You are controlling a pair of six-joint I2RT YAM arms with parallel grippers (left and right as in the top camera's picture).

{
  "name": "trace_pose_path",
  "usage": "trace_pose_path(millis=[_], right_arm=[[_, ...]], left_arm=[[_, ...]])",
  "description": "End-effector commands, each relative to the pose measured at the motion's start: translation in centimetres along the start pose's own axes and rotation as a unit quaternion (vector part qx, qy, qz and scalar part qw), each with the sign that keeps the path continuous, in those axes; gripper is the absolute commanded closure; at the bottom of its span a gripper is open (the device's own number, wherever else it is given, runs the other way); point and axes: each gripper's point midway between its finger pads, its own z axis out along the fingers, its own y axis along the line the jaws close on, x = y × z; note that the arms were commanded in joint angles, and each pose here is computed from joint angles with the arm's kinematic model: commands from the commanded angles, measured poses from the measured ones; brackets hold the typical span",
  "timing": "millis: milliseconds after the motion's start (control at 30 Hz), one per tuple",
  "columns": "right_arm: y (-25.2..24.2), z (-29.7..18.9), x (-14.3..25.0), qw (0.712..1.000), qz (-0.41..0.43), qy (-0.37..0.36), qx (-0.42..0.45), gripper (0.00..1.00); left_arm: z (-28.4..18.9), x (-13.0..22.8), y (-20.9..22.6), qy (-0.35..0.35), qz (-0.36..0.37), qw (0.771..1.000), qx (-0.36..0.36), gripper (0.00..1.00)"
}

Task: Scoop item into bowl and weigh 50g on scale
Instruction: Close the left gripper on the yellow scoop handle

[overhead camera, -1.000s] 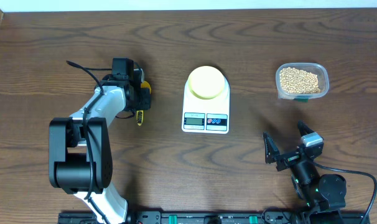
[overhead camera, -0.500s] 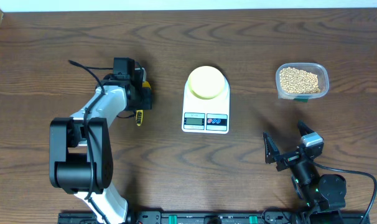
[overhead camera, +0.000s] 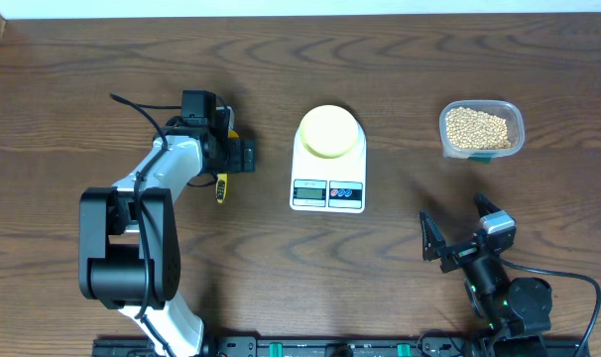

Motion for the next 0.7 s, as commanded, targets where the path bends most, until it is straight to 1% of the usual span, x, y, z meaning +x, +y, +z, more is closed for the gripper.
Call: trace_pose_path(millis=[0,67,100,133,200,267,367,467,533,567,667], right_arm=[[-0.2,-0.02,0.07,1.0,-0.003,0.001,0.004,0.01],[-0.21,-0.02,0.07,1.0,-0.003,0.001,0.004,0.01],[-0.2,-0.02,0.07,1.0,-0.003,0.001,0.004,0.01],[-0.21,-0.02,0.07,1.0,-0.003,0.001,0.004,0.01],[-0.21,-0.02,0.07,1.0,-0.003,0.001,0.004,0.01],[-0.21,-0.02,0.07,1.0,-0.003,0.001,0.004,0.01],[-0.21,-0.02,0.07,1.0,-0.003,0.001,0.004,0.01],[-0.21,-0.02,0.07,1.0,-0.003,0.001,0.004,0.01],[-0.21,-0.02,0.07,1.0,-0.003,0.001,0.004,0.01],[-0.21,-0.02,0.07,1.0,-0.003,0.001,0.004,0.01],[-0.21,-0.02,0.07,1.0,-0.003,0.001,0.004,0.01]], left_arm=[[2.36,4.18,1.03,0.067,-0.015,0.998,-0.009,0.21],[2.37,4.16,1.03,0.066,-0.015,0.998,-0.009,0.28],[2.37,4.12,1.05,0.065,-0.015,0.998,-0.01,0.39],[2.37,4.09,1.05,0.065,-0.015,0.998,-0.009,0.44],[2.37,4.09,1.04,0.065,-0.015,0.998,-0.009,0.48],[2.37,4.09,1.05,0.065,-0.018,0.998,-0.01,0.54],[2.37,4.08,1.05,0.064,-0.038,0.997,-0.011,0.55],[2.38,4.07,1.05,0.064,-0.056,0.996,-0.012,0.61],[2.38,4.03,1.06,0.063,-0.064,0.996,-0.013,0.64],[2.39,3.98,1.06,0.062,-0.067,0.996,-0.013,0.67],[2.36,3.91,1.85,0.058,-0.085,0.994,-0.037,0.69]])
